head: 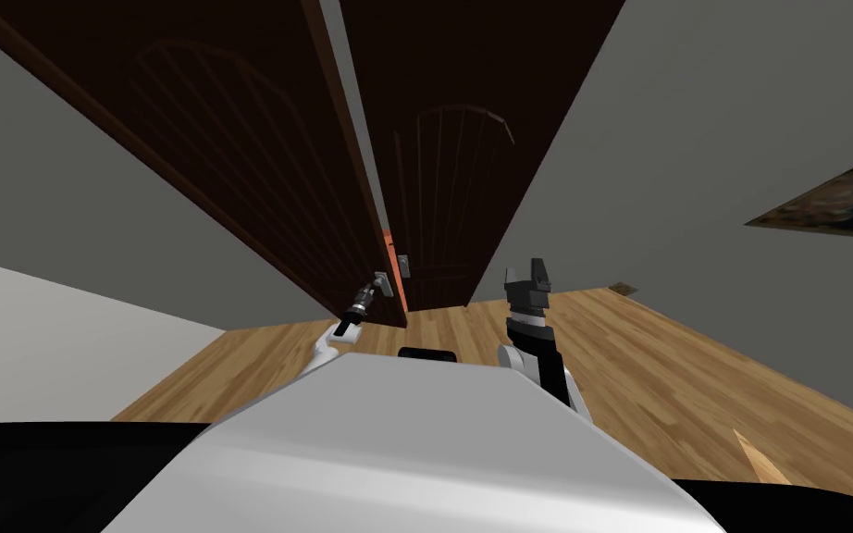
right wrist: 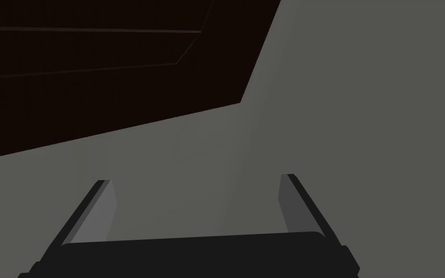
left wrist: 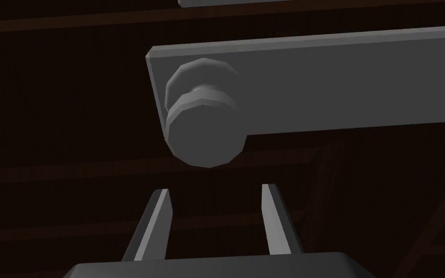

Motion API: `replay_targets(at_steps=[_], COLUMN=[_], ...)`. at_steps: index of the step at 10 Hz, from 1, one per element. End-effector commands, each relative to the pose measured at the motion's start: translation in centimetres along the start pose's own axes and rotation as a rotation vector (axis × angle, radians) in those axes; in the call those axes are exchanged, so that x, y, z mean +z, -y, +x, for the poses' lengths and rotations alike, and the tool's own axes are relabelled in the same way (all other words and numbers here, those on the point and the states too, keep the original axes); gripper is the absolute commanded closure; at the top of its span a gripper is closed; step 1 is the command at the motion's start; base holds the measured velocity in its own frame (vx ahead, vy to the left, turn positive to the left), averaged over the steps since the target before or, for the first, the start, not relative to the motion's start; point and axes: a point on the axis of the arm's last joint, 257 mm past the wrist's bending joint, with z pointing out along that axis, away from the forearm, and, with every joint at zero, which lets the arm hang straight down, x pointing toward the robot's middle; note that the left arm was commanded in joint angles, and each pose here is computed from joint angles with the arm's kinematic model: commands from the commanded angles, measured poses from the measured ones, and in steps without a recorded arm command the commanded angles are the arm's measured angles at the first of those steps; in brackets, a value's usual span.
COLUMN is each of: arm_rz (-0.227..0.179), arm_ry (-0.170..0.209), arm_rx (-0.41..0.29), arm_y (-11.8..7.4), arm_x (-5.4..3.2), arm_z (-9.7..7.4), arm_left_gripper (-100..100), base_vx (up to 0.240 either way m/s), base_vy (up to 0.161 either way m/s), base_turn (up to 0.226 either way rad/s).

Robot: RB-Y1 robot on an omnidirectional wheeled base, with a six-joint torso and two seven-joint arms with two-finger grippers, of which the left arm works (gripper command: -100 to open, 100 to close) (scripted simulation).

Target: Pull the door open

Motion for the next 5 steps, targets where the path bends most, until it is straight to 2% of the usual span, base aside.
replay_targets(at_steps=[1,3,4,5], arm_rz=[0.008,0.015,0.013,0.016], arm_ry=[-0.028,-0.055,-0.047,-0.042], arm_rx=[-0.006,-0.013,-0.010,-0.011], arm_y=[0.4,0.7,0.7,0.7], arm_x=[-0.15,-0.30,-0.18,0.17], arm_z=[1.0,2.0,1.8,1.8], arm_left_gripper=[-100,-100,-100,-100], base_vx=[-0.183,-0.196,-0.089,0.082], base_vy=[0.010,0.007,0.002,0.007], base_turn=[-0.068,-0.048,-0.006,-0.038])
